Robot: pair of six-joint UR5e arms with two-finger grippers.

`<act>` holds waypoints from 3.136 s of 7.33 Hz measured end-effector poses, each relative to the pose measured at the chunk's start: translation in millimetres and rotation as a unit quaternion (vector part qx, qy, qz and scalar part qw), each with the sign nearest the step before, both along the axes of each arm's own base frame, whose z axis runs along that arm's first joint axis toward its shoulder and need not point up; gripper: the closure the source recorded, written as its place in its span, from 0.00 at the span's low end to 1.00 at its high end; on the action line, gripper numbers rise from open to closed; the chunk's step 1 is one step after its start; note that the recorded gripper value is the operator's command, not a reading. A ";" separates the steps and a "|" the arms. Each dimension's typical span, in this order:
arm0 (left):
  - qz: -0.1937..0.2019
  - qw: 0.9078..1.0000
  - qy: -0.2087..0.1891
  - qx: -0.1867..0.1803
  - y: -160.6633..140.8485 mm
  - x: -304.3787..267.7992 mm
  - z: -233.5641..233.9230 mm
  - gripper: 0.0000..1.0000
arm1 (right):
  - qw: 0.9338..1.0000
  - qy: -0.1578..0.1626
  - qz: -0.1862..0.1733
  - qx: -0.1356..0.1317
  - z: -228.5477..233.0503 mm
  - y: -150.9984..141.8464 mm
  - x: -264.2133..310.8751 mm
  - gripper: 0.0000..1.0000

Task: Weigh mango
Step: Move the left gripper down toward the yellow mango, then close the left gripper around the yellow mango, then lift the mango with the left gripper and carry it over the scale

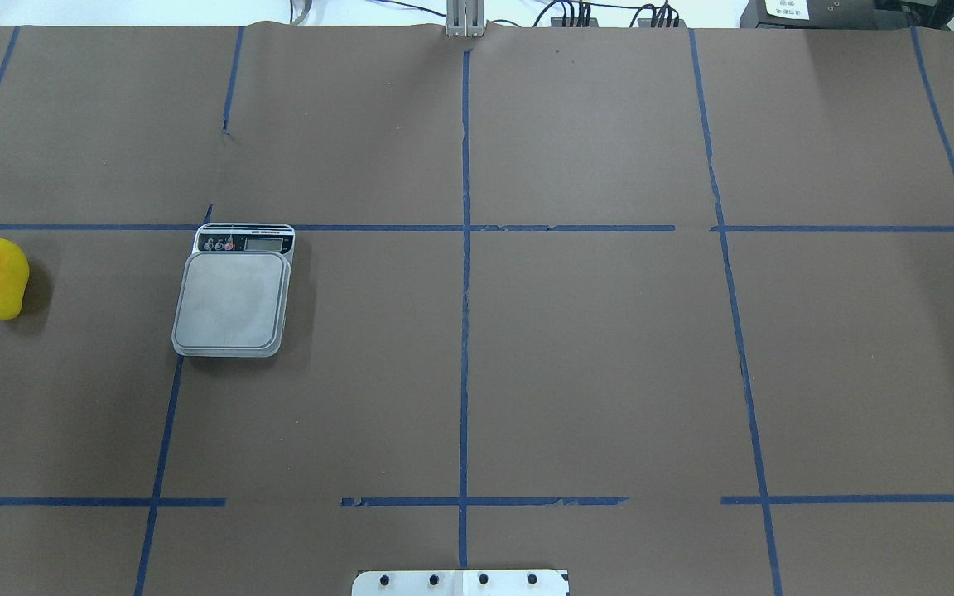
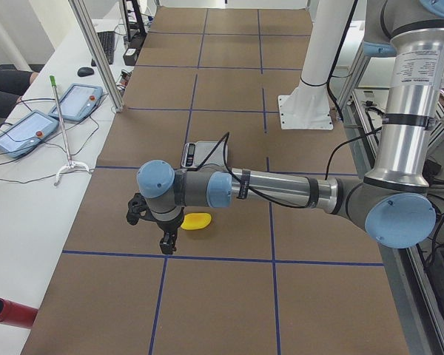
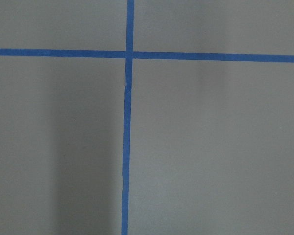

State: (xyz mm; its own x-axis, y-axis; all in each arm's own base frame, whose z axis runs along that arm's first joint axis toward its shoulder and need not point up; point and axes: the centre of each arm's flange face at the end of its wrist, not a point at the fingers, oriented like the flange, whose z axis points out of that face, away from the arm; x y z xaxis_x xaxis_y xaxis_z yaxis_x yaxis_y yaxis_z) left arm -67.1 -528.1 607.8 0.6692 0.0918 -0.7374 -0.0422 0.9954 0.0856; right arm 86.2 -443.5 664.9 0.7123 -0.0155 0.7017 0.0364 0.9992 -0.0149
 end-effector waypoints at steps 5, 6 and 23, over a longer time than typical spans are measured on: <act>-0.034 0.999 0.003 0.020 4.4 86.2 2.8 0.00 | 1.000 0.000 0.000 0.000 0.1 0.1 0.0 0.00; -0.032 0.999 0.004 0.018 4.2 111.1 8.3 0.00 | 1.000 0.000 0.000 0.000 0.1 0.1 0.0 0.00; -0.034 0.997 0.046 -0.052 -18.0 370.9 -183.8 1.00 | 1.000 0.000 0.000 0.000 0.0 0.0 0.0 0.00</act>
State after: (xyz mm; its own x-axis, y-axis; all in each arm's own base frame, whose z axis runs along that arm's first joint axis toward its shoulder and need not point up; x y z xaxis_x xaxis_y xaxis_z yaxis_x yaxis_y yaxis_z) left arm 303.8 -546.1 424.0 0.6003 -0.0318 -0.7991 0.0285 0.9994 -0.0184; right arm 86.2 -443.5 664.8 0.7123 -0.0155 0.7017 0.0364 0.9992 -0.0149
